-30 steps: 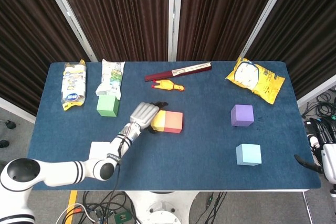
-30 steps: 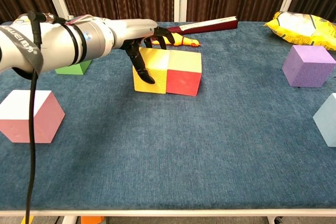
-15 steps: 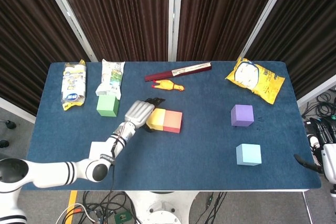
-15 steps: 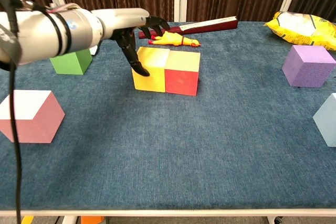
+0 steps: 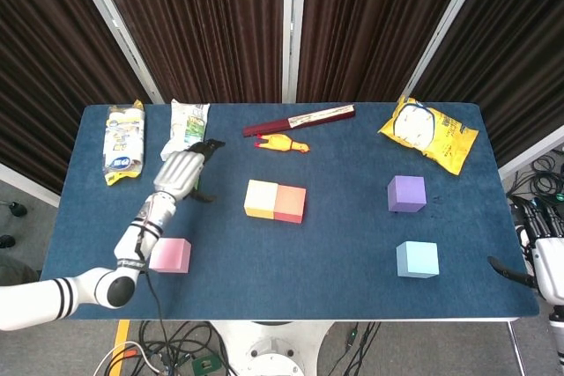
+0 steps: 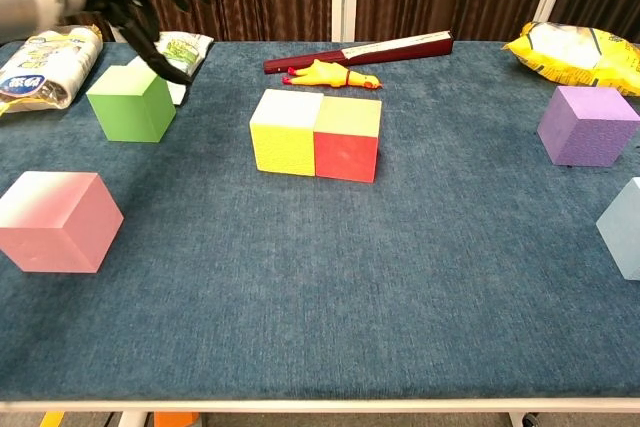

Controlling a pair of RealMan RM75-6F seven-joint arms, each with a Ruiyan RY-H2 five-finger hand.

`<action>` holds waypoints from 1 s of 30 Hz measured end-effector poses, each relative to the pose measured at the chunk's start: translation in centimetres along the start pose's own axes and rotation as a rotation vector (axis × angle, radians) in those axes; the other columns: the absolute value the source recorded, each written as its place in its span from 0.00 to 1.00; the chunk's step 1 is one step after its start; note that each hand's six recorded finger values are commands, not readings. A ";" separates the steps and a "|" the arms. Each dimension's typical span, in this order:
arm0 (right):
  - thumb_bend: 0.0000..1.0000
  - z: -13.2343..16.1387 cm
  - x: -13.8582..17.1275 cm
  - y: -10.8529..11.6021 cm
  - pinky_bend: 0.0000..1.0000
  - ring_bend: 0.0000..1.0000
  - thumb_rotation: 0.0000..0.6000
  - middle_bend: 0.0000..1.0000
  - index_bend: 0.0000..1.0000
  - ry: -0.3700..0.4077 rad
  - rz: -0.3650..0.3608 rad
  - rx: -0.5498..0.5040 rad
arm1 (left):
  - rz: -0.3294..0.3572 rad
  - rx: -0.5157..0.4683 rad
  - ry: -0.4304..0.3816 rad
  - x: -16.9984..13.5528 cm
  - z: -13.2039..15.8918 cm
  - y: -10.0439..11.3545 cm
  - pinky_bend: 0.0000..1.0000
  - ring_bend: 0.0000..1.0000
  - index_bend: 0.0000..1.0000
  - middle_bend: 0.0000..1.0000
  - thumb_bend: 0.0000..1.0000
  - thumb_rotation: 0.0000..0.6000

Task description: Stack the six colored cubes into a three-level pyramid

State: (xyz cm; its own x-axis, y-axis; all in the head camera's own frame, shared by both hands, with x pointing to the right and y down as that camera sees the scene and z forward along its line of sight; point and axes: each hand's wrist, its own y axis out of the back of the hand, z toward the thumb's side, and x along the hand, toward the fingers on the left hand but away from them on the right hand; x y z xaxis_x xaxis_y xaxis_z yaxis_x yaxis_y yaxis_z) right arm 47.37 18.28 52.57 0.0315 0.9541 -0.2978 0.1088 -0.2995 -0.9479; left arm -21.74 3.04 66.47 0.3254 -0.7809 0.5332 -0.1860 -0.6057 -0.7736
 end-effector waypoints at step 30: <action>0.06 8.7 -14.2 -4.2 0.19 0.05 1.00 0.09 0.00 0.244 0.263 0.073 | 0.007 0.063 0.092 -2.3 -6.8 0.2 0.34 0.13 0.14 0.12 0.06 1.00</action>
State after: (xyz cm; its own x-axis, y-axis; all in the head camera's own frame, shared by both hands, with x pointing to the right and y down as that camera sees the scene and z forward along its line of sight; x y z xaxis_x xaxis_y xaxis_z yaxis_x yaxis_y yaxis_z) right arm 37.84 5.94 59.83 0.2859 0.8142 -0.5054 -0.0055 -0.5260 -0.8505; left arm -28.80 3.73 67.42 0.2370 -0.7974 0.5550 -0.1283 -0.5919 -0.7957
